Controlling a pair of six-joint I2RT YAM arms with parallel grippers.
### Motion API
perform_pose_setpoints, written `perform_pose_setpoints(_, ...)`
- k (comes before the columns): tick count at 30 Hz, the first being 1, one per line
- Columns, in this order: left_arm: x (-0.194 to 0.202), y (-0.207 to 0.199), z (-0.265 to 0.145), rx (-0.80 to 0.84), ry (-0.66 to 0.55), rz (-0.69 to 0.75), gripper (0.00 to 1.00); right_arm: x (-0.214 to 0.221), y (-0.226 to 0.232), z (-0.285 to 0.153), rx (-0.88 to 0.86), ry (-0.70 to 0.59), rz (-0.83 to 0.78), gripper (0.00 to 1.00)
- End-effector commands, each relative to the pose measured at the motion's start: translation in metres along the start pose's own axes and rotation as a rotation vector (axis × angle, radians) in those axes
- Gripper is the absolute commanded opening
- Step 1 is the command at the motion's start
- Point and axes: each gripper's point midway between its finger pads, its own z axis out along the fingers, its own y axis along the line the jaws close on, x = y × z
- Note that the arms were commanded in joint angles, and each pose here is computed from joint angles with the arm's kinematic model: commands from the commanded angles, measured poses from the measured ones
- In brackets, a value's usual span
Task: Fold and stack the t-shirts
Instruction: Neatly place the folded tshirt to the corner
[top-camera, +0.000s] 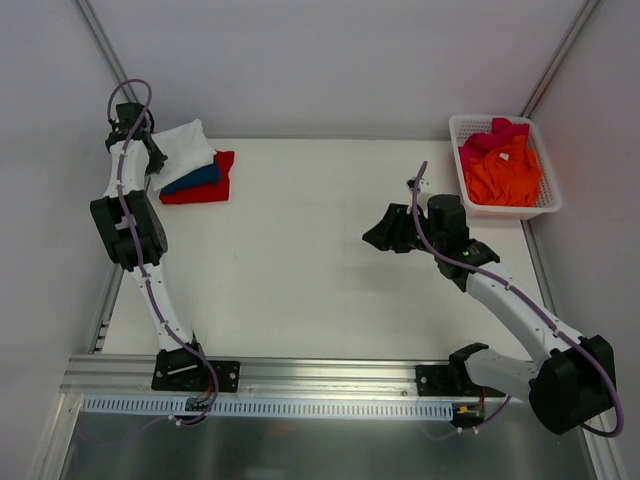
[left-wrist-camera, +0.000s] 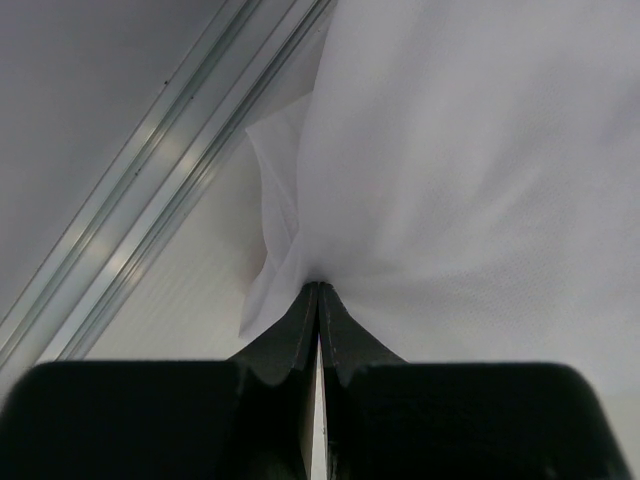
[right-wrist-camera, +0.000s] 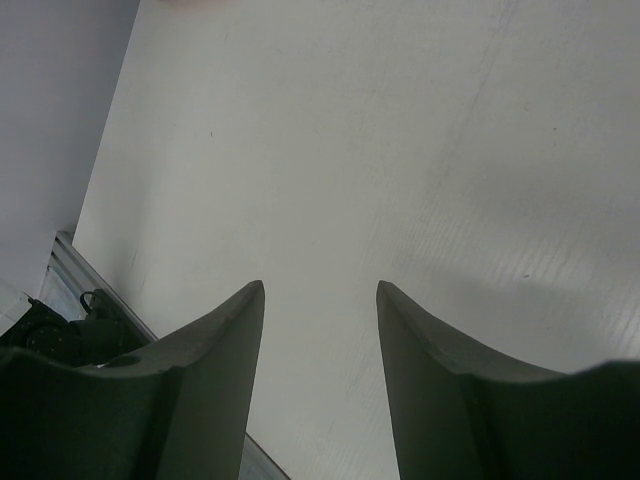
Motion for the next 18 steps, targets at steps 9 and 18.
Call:
perform_pose_setpoints(9,-0.070,-0.046,-0.106,0.177,-0.210,-0.069,0.00,-0.005,0.005,0.003,-0.038,-0.017,0.013,0.52)
perform_pose_setpoints(18,-0.092,-0.102,-0.108,0.306,-0.261,-0.038,0.00,-0.004,0.004,0.005,-0.032,-0.012,0.016,0.52)
